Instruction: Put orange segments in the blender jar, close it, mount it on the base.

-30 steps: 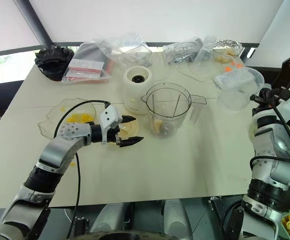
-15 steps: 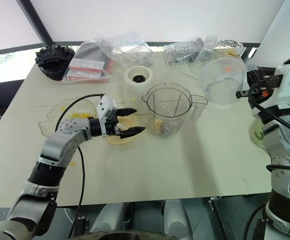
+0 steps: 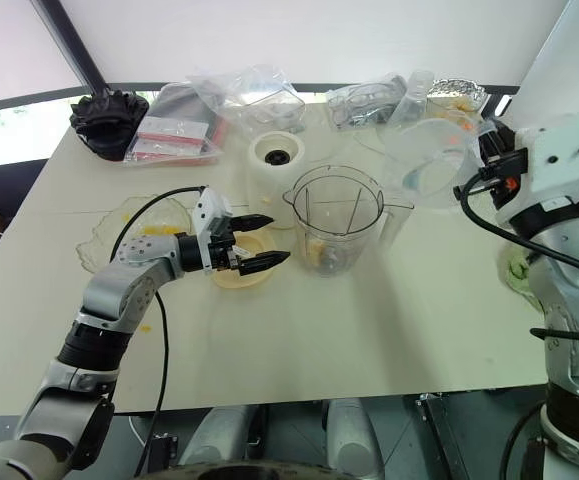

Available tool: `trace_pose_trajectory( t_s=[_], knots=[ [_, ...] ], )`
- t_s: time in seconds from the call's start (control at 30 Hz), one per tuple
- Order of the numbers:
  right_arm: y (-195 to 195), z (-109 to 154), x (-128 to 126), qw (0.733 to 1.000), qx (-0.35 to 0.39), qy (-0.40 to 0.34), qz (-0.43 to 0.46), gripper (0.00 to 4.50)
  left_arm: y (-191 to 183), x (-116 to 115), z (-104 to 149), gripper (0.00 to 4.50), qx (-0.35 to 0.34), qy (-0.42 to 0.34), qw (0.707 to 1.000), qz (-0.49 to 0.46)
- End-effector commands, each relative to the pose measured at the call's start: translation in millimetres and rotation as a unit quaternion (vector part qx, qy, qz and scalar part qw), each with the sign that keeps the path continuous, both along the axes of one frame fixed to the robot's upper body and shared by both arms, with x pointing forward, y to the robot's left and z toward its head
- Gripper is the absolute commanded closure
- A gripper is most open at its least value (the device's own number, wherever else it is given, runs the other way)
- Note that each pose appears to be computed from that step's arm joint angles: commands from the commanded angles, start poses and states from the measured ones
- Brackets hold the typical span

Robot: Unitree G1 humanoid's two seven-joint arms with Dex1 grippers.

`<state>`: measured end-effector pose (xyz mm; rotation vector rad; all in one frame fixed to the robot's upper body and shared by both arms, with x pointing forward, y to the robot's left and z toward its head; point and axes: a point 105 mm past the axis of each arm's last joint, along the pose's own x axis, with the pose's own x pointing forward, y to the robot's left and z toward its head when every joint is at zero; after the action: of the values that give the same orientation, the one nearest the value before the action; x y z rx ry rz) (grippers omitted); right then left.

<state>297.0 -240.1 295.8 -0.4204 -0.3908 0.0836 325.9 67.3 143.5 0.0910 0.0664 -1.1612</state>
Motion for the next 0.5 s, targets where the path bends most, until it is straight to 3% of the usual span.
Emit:
trace_pose_trajectory(
  t_s=[0.03,0.5],
  knots=[
    [13.0,29.2,-9.7,0.998,-0.034,-0.054,0.012,4.46,-0.7,0.0,13.5,0.0,-0.008,-0.029,1.0,-0.004],
    [40.8,37.1,0.0,0.99,-0.119,-0.061,0.04,4.46,0.7,-2.0,13.0,0.0,-0.01,-0.033,0.999,0.0]
  ],
)
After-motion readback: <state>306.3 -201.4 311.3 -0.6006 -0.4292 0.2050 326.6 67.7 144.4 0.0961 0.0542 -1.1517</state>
